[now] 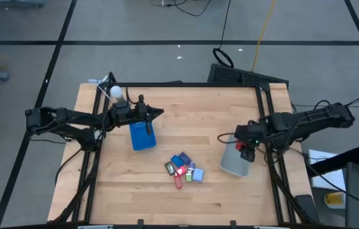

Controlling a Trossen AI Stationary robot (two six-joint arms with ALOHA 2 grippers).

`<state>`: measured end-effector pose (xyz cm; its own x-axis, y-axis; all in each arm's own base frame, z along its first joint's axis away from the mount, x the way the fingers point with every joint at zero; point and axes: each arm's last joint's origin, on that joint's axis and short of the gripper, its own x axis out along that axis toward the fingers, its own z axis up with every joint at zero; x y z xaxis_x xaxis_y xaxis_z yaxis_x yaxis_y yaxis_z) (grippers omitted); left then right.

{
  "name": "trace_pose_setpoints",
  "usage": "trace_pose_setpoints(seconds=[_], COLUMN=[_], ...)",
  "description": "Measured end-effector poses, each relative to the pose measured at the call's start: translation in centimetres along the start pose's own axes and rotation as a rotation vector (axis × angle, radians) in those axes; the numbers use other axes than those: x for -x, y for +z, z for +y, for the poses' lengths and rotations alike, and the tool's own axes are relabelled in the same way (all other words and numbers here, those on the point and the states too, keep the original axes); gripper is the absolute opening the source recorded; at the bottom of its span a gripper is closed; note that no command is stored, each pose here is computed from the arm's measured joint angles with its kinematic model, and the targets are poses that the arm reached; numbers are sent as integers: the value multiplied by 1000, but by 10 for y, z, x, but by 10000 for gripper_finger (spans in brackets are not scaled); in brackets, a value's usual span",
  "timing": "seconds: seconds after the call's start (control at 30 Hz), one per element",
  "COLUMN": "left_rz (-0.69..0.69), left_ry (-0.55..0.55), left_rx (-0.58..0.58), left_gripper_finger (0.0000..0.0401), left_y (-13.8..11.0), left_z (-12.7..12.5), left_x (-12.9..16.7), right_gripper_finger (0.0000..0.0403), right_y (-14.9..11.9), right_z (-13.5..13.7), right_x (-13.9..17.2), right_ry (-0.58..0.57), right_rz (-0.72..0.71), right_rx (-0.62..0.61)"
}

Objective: Pick & Place Office items
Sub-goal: Put the red charger adapter into the grey bin

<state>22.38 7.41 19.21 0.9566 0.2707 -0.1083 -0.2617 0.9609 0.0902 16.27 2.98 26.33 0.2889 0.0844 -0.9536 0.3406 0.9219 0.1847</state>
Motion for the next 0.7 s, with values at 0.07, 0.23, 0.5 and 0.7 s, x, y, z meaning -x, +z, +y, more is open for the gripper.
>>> trace_pose_setpoints(seconds=[0.07,0.23,0.5,0.7], left_rz=[1,7,13,13], left_ry=[0,-1,-2,-2], left_rx=[0,0,6,23], left_gripper_finger=[31,31,31,31], left_y=[0,-1,-1,-1], left_z=[0,0,0,0], left_x=[0,0,0,0], right_gripper_finger=[203,203,203,203], right_y=[1,3,7,9], right_z=[4,13,22,24], right_x=[-5,-19,-39,-56], right_ry=[-11,-42,-102,-157], right_rz=[26,88,172,199], right_rx=[15,37,8,-10])
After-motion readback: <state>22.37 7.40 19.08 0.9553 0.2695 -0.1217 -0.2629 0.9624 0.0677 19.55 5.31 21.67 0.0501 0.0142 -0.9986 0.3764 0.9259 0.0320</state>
